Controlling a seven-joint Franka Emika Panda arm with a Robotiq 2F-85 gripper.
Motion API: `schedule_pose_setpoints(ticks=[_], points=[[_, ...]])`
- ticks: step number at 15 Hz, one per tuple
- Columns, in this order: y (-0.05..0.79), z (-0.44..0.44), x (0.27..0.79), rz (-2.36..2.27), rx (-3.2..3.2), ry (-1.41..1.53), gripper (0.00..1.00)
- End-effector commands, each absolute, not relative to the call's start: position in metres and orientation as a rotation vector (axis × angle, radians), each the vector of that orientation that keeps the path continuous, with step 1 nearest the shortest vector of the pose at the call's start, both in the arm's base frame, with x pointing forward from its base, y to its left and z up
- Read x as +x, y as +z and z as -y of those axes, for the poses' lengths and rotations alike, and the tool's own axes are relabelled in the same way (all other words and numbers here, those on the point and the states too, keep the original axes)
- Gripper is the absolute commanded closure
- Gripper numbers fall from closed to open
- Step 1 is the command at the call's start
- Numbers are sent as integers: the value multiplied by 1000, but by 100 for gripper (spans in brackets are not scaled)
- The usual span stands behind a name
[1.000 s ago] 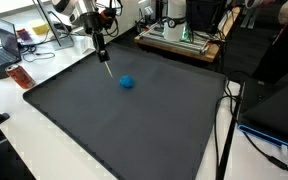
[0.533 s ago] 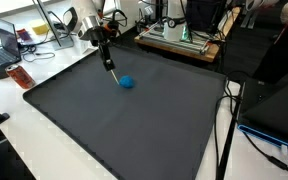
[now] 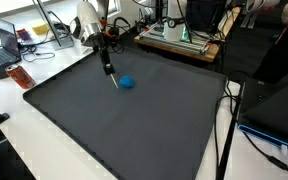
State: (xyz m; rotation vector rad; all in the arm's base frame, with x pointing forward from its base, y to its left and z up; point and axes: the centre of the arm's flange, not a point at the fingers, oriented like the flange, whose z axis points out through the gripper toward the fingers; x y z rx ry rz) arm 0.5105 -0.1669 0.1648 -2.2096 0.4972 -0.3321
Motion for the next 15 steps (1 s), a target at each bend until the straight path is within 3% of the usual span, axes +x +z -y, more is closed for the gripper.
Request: schedule_pose_setpoints(ticks=[1, 15], points=[[158, 169, 512, -492, -2161, -366, 97], [131, 166, 516, -503, -2134, -397, 97]])
